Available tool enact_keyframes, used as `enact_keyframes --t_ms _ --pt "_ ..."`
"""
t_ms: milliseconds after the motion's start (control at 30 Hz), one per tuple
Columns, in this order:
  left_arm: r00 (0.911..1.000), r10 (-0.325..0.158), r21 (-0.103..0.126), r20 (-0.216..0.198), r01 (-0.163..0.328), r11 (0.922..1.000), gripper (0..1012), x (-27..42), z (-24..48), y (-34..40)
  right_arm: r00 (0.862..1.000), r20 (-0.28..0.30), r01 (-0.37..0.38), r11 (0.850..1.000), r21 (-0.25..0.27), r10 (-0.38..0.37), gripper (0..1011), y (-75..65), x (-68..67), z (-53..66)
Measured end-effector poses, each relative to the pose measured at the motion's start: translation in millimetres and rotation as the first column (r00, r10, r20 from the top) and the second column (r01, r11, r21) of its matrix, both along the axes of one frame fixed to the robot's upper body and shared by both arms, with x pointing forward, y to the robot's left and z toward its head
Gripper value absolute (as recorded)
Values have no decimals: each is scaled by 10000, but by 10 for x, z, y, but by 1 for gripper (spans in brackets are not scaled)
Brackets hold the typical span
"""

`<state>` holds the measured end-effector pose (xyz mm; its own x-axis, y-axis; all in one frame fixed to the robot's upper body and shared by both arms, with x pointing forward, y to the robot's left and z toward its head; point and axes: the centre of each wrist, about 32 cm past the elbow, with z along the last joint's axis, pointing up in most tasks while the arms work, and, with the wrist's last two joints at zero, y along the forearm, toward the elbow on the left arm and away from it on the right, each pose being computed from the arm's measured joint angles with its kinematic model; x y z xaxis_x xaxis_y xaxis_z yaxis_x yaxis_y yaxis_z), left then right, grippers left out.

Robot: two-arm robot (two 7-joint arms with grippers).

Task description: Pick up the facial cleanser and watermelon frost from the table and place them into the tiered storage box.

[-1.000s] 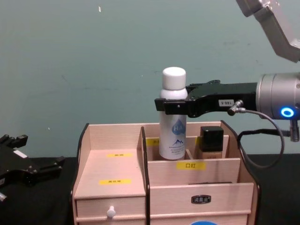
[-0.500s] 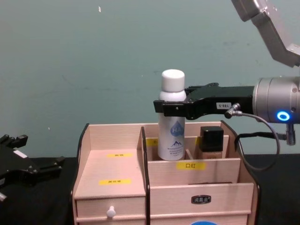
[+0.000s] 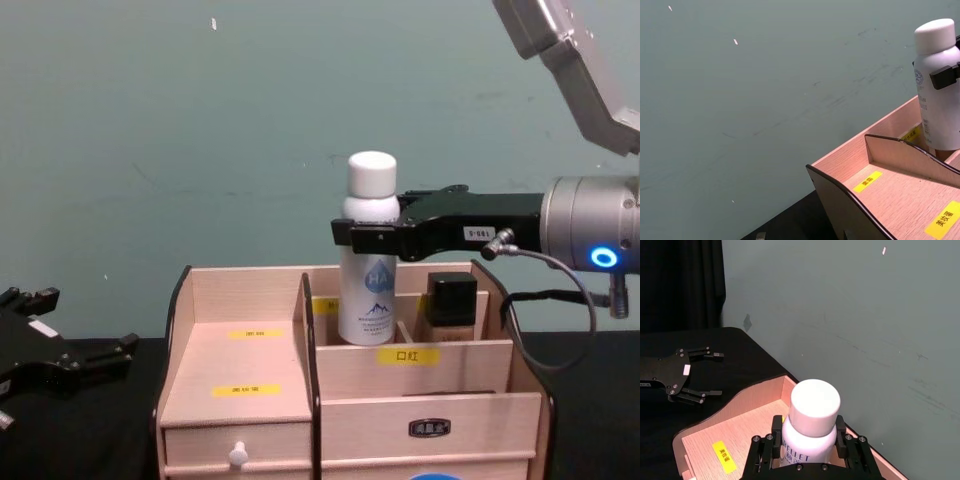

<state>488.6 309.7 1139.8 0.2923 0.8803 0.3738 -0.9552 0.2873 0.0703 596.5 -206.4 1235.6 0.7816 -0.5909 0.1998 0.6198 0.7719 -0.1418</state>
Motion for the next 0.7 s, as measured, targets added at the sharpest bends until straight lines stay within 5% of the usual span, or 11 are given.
enact_keyframes --t_ms 700 --pt "10000 1 -1 0 -1 10000 1010 0 0 0 10000 20 63 10000 57 -63 613 -46 18 40"
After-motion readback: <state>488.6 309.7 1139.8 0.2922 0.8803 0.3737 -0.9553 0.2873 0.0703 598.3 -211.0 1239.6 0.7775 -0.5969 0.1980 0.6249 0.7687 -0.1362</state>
